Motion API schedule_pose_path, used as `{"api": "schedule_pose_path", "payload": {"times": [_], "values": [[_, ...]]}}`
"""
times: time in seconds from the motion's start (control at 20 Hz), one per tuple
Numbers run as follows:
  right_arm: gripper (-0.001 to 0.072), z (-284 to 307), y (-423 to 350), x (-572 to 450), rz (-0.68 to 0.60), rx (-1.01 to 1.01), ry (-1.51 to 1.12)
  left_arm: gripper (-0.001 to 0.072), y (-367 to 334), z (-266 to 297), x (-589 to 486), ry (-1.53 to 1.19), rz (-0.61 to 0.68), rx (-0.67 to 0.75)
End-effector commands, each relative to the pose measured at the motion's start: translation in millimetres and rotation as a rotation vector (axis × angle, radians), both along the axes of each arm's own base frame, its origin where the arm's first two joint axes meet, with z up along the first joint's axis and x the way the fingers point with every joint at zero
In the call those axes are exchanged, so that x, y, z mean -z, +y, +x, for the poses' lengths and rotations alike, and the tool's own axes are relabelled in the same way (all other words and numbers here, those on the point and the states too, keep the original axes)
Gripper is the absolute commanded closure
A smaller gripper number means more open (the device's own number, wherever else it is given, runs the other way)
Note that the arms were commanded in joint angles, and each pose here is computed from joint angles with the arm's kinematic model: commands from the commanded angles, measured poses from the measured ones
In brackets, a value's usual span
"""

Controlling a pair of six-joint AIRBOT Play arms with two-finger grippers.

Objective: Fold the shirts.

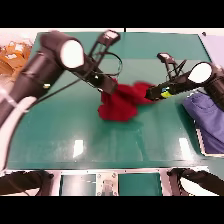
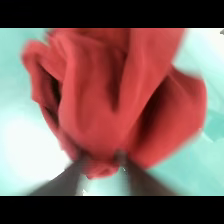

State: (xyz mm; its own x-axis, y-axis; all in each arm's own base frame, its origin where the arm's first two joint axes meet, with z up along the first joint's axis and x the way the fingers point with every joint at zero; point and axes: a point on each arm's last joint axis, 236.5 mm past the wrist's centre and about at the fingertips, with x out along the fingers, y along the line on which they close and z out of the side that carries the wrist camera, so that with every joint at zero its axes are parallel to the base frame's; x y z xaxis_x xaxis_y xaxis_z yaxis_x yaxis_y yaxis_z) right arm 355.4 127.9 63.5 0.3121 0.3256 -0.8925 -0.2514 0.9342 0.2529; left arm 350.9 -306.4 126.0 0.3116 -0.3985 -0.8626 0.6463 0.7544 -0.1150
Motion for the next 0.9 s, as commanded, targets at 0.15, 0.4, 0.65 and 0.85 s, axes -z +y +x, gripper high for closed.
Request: {"api": "schedule_pose_path", "payload": {"times": [0.15,0.4,0.65,0.85], "values": [[0.021,22,-89,-24,0.02,0.275,0.008,0.0147,75,31,33,0.162,0.084,-0.15],[0.0211,18,-175,23,0.113,0.547,0.151,0.0146,109,40,64,0.355,-0.111,-0.312],[0.0211,-1,-209,91,0.163,0.656,0.317,0.0147,75,35,139,0.431,-0.303,-0.326],[0.0211,7,-188,136,0.237,0.655,0.378,0.0149,23,31,164,0.52,-0.486,-0.276]]}}
